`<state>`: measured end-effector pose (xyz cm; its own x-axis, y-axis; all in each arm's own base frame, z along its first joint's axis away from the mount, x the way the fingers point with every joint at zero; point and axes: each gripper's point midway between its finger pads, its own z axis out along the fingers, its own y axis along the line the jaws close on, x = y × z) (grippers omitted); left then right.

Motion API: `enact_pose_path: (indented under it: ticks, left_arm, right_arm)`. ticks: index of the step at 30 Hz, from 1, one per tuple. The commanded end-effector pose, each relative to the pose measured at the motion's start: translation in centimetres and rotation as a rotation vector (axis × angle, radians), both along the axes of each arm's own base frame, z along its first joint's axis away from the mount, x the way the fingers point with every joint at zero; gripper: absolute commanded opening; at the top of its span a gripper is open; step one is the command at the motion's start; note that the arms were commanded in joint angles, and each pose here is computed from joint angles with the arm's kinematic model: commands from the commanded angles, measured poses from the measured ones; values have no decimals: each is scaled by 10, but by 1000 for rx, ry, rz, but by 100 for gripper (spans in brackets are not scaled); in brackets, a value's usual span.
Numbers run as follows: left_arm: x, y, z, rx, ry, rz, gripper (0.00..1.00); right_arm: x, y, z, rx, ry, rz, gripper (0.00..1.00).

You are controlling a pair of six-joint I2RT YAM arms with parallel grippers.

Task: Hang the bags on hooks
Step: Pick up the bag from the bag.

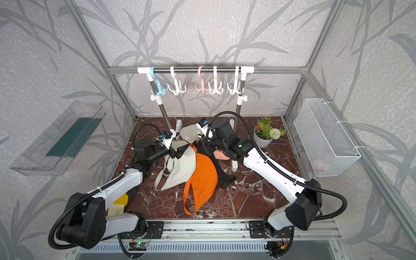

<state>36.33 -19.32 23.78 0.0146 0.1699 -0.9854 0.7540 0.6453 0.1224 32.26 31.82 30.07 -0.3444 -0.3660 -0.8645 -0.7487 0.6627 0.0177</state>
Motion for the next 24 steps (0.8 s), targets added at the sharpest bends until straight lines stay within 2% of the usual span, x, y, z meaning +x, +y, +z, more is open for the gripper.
enact_pose_path:
  ticks: [1,3,8,10,11,12,16,20,22,24]
  left_arm:
    - [5,-22,-1,43,-52,-69,90]
    - [17,-28,-4,33,-40,-62,83]
    - [49,-39,6,-48,-36,-31,54]
    - [57,-44,13,-65,-34,-41,35]
    - [61,-44,16,-73,-32,-38,10]
    - [65,-44,22,-89,-37,-21,0]
    - [68,-37,45,-128,-95,23,0]
    - [63,-38,69,-159,-96,14,0]
    - [61,-41,80,-191,-76,9,0]
    - [59,-47,89,-215,-61,-8,0]
  right_arm:
    - [1,0,16,9,-32,21,0]
    - [1,-1,21,15,-40,23,0]
    - [0,-2,22,17,-35,31,0]
    - [0,-2,20,19,-32,27,0]
    - [1,-4,19,16,-31,20,0]
    - [3,-6,18,14,-30,8,0]
    - [11,-16,5,19,0,-39,0]
    - [15,-21,-21,15,38,-73,0]
    - [17,-22,-36,4,55,-84,3]
    - [19,-23,-51,3,72,-107,11]
